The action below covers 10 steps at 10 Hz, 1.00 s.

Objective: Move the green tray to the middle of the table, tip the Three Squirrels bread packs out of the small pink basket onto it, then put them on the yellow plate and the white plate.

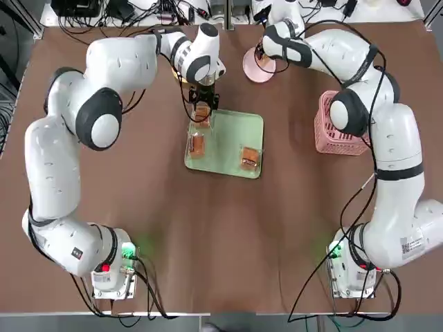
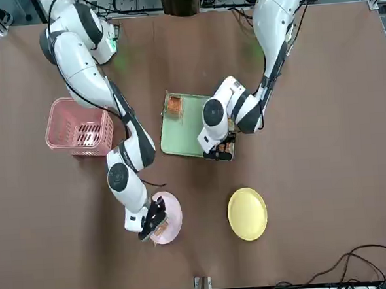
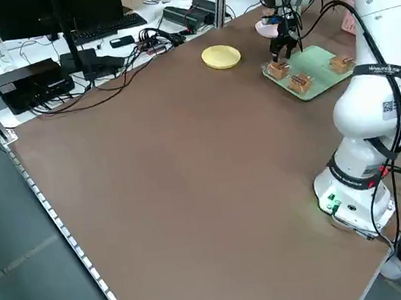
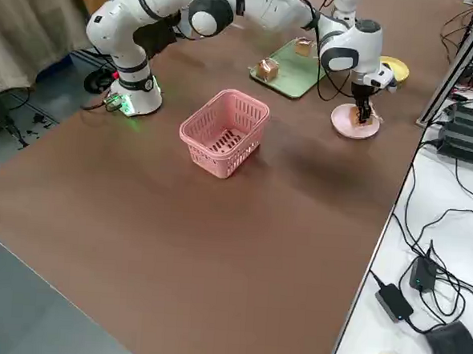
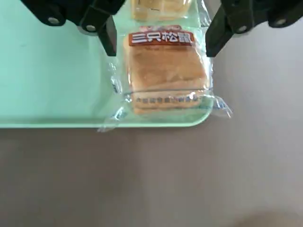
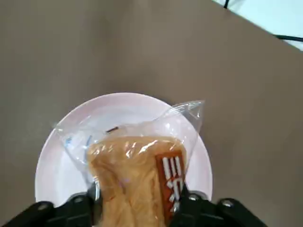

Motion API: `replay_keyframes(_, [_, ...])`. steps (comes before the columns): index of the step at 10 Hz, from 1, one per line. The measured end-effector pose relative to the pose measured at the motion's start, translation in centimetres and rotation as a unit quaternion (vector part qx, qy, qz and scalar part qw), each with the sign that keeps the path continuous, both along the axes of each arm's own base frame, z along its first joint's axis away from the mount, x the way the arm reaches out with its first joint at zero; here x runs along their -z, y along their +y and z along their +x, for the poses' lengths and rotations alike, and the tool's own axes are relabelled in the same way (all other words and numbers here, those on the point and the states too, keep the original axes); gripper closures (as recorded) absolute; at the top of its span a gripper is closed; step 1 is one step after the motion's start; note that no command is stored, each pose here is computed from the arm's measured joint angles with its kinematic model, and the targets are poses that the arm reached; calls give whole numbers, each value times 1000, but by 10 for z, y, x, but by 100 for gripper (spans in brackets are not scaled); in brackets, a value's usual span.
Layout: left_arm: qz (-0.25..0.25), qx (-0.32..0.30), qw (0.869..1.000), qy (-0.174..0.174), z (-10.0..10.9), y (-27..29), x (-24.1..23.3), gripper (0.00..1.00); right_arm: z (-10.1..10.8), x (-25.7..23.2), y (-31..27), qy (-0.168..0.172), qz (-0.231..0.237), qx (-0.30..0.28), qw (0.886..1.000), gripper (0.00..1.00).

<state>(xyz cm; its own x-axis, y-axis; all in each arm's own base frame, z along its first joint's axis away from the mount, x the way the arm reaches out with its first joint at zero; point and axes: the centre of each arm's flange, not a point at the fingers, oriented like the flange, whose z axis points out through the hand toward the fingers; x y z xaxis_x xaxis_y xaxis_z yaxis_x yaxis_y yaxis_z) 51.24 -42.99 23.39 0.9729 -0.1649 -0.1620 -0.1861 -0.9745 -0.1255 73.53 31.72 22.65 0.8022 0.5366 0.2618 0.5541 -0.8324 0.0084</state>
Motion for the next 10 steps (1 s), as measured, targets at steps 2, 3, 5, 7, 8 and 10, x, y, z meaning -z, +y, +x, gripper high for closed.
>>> replay_keyframes(2, [4, 8, 1000, 7, -6, 0, 6, 11, -3, 0, 6, 2, 4, -4, 1000, 17])
replay_keyframes(3, [8, 9, 1000, 11, -9, 2, 11, 10, -3, -1, 6, 3, 4, -4, 1000, 3])
replay_keyframes(5, [11, 10, 1000, 15, -11, 4, 14, 6, 1, -16, 0, 13, 0, 1, 1000, 1])
replay_keyframes(7, [12, 8, 1000, 15, -10, 7, 15, 5, -2, -60, -6, 33, 2, 36, 999, 1])
replay_keyframes(8, [12, 7, 1000, 15, -9, 8, 16, 5, -13, -80, 0, 45, 7, 68, 997, 1])
replay_keyframes(10, [11, 5, 1000, 14, -7, 10, 19, 5, -54, -102, 13, 76, 7, 136, 988, 1])
